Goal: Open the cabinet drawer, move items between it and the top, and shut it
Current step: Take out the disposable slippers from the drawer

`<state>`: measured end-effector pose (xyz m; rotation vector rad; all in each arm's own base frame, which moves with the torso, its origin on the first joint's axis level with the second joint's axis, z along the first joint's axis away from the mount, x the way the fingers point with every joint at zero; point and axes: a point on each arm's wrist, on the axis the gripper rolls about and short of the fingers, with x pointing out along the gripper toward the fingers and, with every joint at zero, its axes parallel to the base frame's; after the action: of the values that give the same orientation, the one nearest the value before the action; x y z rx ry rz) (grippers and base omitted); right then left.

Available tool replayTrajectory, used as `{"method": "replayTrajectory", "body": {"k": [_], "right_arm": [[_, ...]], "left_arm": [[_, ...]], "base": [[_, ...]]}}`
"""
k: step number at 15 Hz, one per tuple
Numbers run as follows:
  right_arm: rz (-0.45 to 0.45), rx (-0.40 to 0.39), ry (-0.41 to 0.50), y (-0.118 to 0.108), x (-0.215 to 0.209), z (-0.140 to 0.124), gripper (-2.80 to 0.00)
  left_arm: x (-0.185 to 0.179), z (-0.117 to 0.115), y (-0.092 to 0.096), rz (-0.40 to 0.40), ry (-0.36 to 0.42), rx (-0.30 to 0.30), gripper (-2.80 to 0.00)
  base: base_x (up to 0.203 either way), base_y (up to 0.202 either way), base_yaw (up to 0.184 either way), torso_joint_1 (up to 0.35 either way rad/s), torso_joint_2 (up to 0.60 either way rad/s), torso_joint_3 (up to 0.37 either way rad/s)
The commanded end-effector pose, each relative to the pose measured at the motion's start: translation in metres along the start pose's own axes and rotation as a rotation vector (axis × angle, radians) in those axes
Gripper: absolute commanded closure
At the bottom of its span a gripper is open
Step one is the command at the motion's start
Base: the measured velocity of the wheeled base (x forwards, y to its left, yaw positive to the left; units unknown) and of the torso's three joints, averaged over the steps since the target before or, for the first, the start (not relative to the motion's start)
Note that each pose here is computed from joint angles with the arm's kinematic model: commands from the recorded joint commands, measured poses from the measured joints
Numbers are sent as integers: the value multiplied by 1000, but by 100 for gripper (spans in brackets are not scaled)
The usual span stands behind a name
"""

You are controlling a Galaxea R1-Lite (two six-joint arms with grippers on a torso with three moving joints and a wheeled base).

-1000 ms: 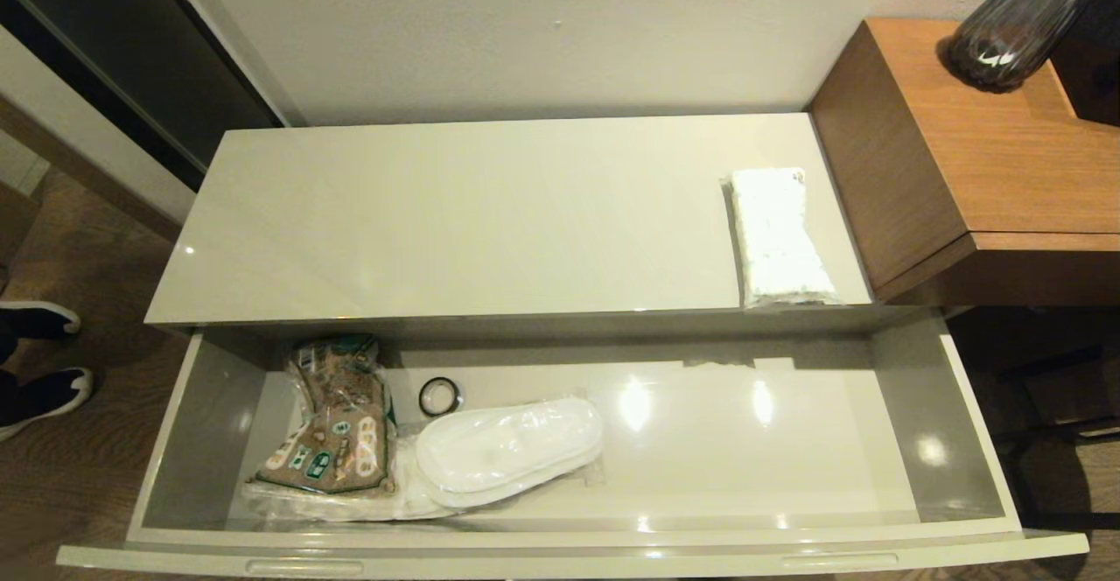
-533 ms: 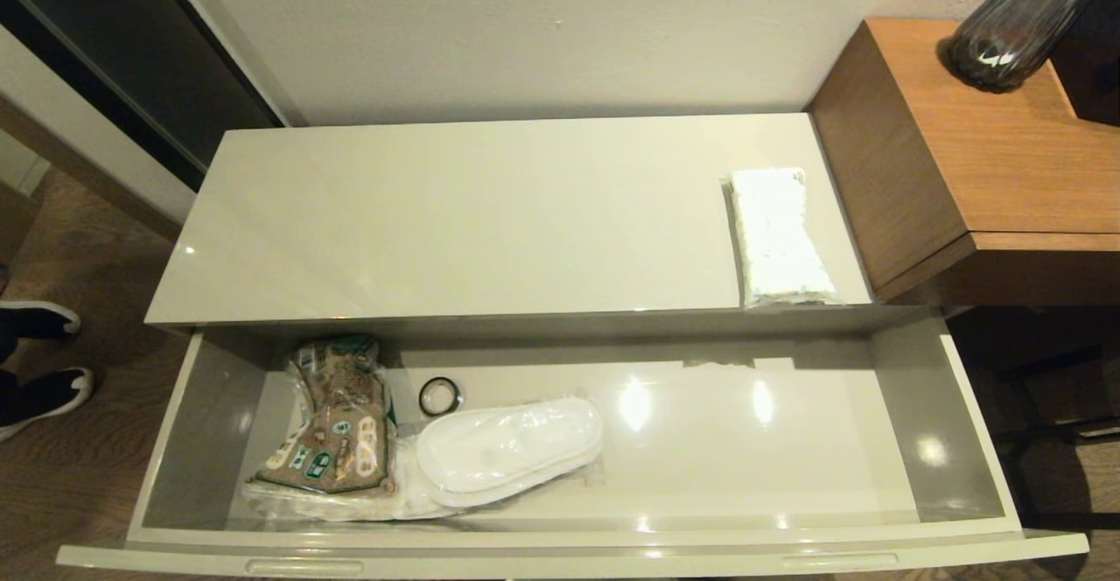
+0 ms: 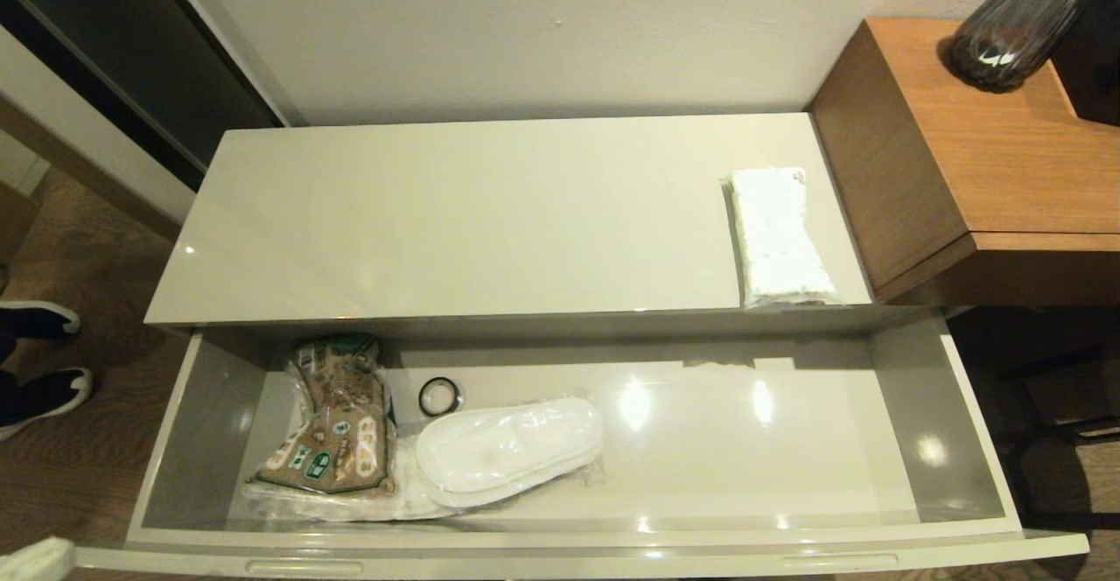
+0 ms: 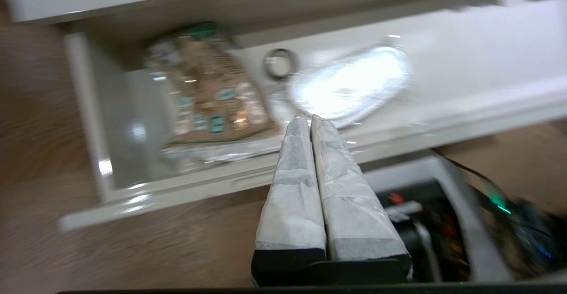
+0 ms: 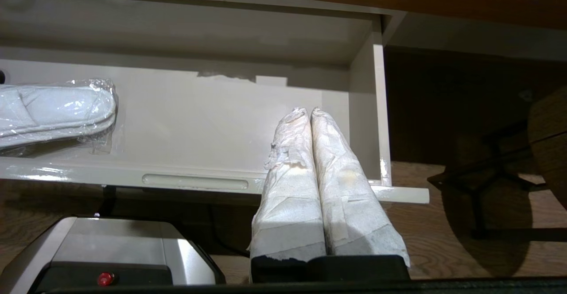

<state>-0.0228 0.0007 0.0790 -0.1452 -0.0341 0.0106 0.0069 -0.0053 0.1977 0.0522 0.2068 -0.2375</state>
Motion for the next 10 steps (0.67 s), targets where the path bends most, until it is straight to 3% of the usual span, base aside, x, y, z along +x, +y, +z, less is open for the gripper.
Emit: {"method": "replayTrajectory", "body": {"k": [1, 3, 6, 10], "right_arm": [[3, -2, 2, 0, 0, 0, 0], [1, -1, 3, 0, 0, 0, 0], [1, -2, 4, 0, 0, 0, 0], [1, -3, 2, 0, 0, 0, 0]], "left_arm": [[21, 11, 5, -59, 85, -21, 0], [40, 21, 10, -83, 147, -34, 0], [55, 13, 10, -175, 222, 28, 0], [61, 12, 10, -215, 245, 99, 0]], "base": [[0, 0, 0, 0, 0, 0], [0, 0, 0, 0, 0, 0], [0, 0, 0, 0, 0, 0], [0, 0, 0, 0, 0, 0]]}}
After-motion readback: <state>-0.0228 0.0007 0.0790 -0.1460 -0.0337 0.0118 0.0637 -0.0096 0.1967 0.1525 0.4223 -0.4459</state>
